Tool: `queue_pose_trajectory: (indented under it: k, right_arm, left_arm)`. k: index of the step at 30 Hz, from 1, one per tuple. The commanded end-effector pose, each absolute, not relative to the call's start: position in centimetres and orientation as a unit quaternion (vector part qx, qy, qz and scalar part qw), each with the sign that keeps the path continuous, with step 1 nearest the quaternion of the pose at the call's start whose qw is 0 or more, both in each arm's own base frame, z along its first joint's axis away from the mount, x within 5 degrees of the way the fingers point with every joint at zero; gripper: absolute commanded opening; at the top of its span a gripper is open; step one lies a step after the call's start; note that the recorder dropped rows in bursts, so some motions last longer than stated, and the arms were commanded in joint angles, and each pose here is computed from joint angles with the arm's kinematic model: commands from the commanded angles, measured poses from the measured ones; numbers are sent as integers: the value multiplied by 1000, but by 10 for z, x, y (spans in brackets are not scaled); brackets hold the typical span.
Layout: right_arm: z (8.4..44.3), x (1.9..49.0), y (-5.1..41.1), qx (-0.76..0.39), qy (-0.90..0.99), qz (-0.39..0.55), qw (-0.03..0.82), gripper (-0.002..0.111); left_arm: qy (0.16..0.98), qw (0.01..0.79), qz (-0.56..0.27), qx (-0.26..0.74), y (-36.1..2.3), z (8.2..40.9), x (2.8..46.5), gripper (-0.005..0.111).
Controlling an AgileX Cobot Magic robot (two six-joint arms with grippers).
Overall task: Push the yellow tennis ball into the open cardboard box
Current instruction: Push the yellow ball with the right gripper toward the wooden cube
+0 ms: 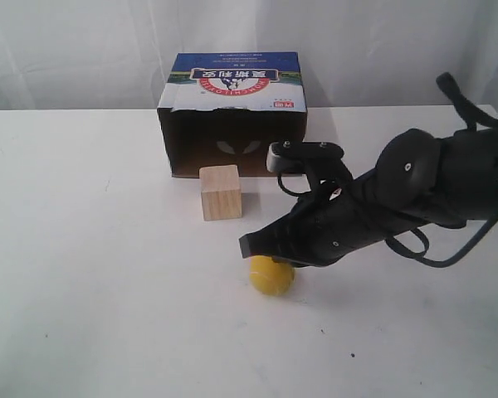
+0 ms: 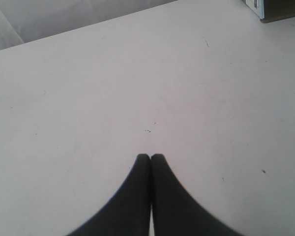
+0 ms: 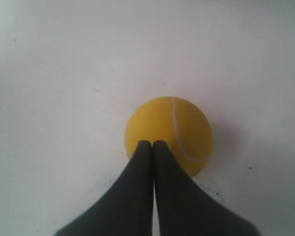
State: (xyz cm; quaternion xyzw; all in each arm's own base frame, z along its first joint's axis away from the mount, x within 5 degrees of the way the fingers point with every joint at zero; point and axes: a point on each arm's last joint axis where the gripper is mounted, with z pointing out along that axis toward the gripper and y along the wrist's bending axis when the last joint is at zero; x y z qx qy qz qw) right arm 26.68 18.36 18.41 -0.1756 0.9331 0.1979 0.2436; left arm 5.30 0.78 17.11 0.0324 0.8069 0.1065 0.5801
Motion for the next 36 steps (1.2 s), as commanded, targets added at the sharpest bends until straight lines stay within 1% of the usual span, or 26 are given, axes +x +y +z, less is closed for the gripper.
queue_pose_trajectory:
  k: [1, 8, 14, 17, 19, 21, 24, 25, 27, 28, 31, 36]
  right_arm:
    - [175, 271, 184, -175, 934, 189, 246, 0]
    - [164, 285, 184, -167, 928, 164, 291, 0]
    - [164, 291, 184, -157, 922, 154, 320, 0]
    - [177, 293, 187, -158, 912, 161, 343, 0]
    - [187, 299, 195, -170, 896, 161, 377, 0]
    - [191, 308, 207, -175, 889, 166, 389, 0]
    - [180, 325, 225, -181, 895, 176, 368, 0]
    - [165, 333, 235, -190, 905, 180, 334, 0]
    - [148, 331, 239, -204, 919, 185, 283, 0]
    - [146, 329, 239, -206, 922, 187, 270, 0]
    - [153, 325, 239, -213, 921, 193, 262, 0]
    - [189, 324, 237, -197, 906, 209, 310, 0]
  left_arm:
    - [805, 584, 104, 34, 7, 172, 53, 0]
    - [805, 584, 104, 34, 7, 172, 53, 0]
    - [805, 584, 104, 34, 7, 172, 53, 0]
    - [805, 584, 104, 34, 7, 172, 53, 0]
    - [805, 584, 104, 34, 7, 172, 53, 0]
    - [805, 584, 104, 34, 7, 172, 53, 0]
    - [805, 584, 104, 34, 7, 172, 53, 0]
    - [805, 584, 104, 34, 7, 172, 53, 0]
    - [805, 584, 104, 34, 7, 172, 53, 0]
    - [805, 584, 104, 34, 7, 172, 53, 0]
    - [805, 584, 104, 34, 7, 172, 53, 0]
    - [805, 584, 104, 34, 7, 172, 53, 0]
